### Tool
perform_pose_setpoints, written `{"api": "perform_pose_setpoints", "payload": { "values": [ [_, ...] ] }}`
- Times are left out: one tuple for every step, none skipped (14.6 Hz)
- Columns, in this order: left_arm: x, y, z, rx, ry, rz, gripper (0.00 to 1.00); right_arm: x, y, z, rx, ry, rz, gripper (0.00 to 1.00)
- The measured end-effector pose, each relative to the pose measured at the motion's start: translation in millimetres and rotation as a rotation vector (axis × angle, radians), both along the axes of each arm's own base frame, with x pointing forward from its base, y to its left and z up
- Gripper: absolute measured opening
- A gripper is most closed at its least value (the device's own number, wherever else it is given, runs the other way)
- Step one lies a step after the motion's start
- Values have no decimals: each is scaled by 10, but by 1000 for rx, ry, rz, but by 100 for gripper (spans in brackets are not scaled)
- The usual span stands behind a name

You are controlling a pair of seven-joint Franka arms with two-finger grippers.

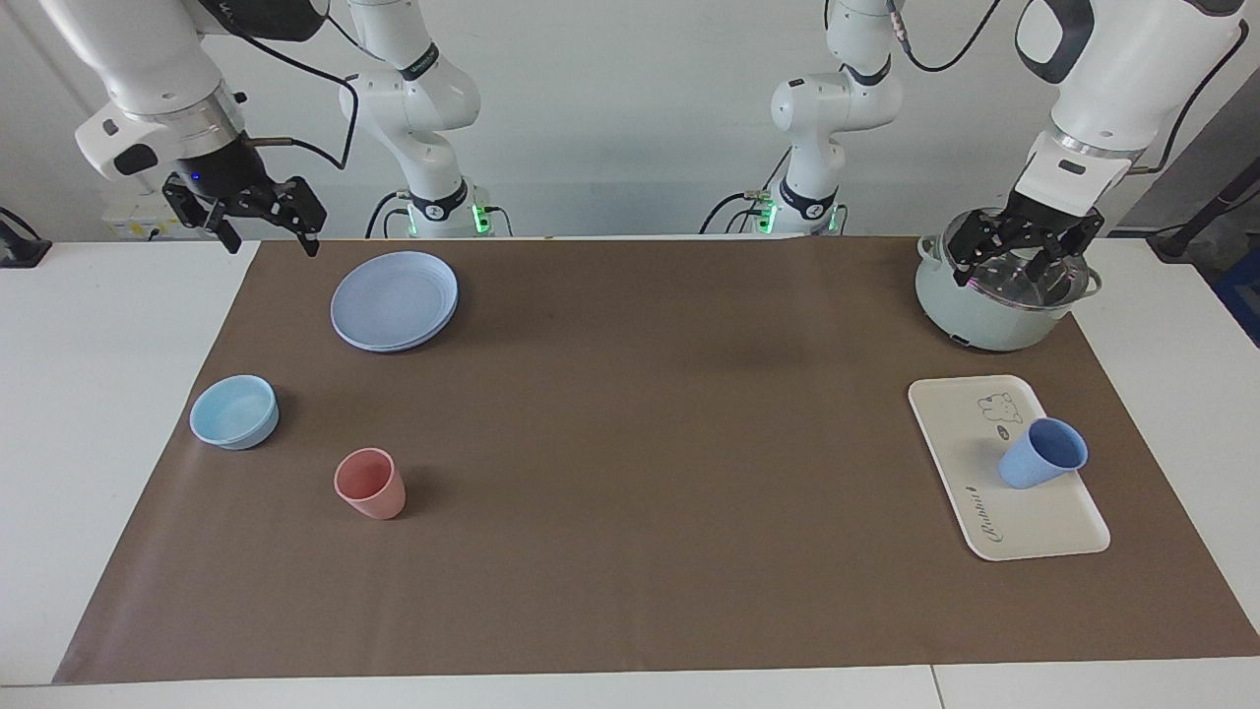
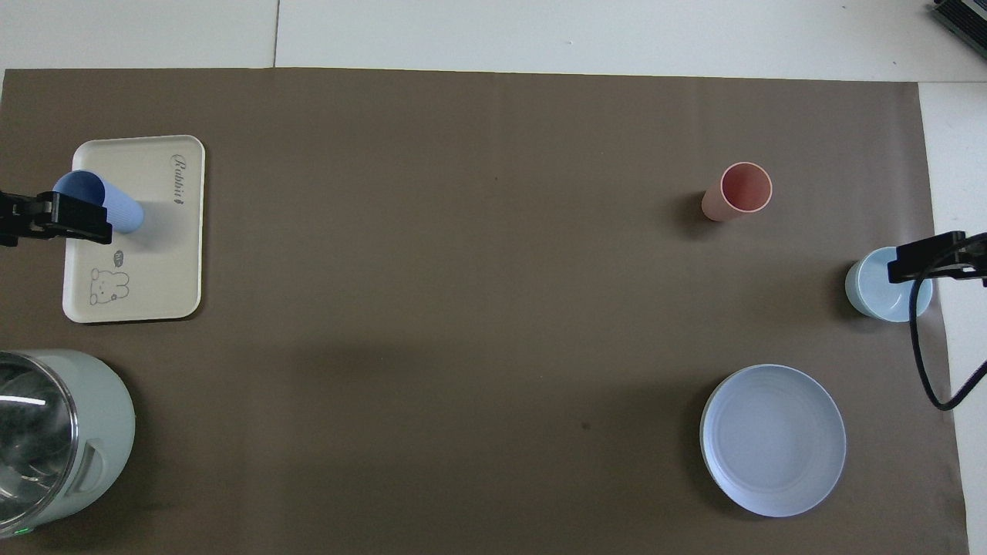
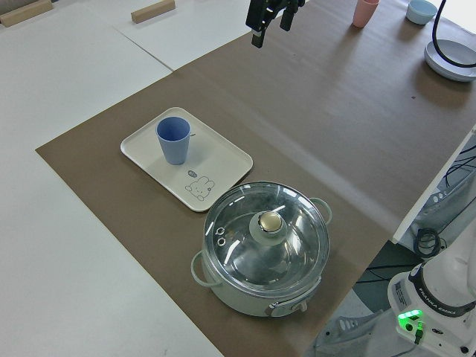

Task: Place cup on tray

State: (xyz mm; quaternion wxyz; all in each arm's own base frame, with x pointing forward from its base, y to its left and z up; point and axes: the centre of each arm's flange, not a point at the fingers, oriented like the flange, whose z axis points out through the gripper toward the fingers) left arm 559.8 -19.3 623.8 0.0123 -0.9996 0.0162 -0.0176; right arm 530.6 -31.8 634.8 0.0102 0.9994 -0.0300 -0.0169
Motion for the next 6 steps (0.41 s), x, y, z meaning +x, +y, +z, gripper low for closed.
{"api": "perform_pose_setpoints", "payload": {
  "values": [
    [0, 0, 0, 0, 0, 0, 100, 3, 13, -4, 0, -1, 2, 100],
    [0, 0, 0, 0, 0, 0, 100, 4, 18, -8, 0, 0, 3, 100],
    [0, 0, 0, 0, 0, 0, 100, 4, 19, -12, 0, 0, 4, 100],
    [0, 0, 0, 0, 0, 0, 100, 5, 19, -15, 0, 1, 4, 100],
    [0, 0, 0, 0, 0, 0, 100, 5, 18, -16, 0, 0, 4, 100],
    [0, 0, 0, 0, 0, 0, 100, 7, 18, -15, 0, -1, 4, 100]
  ]
}}
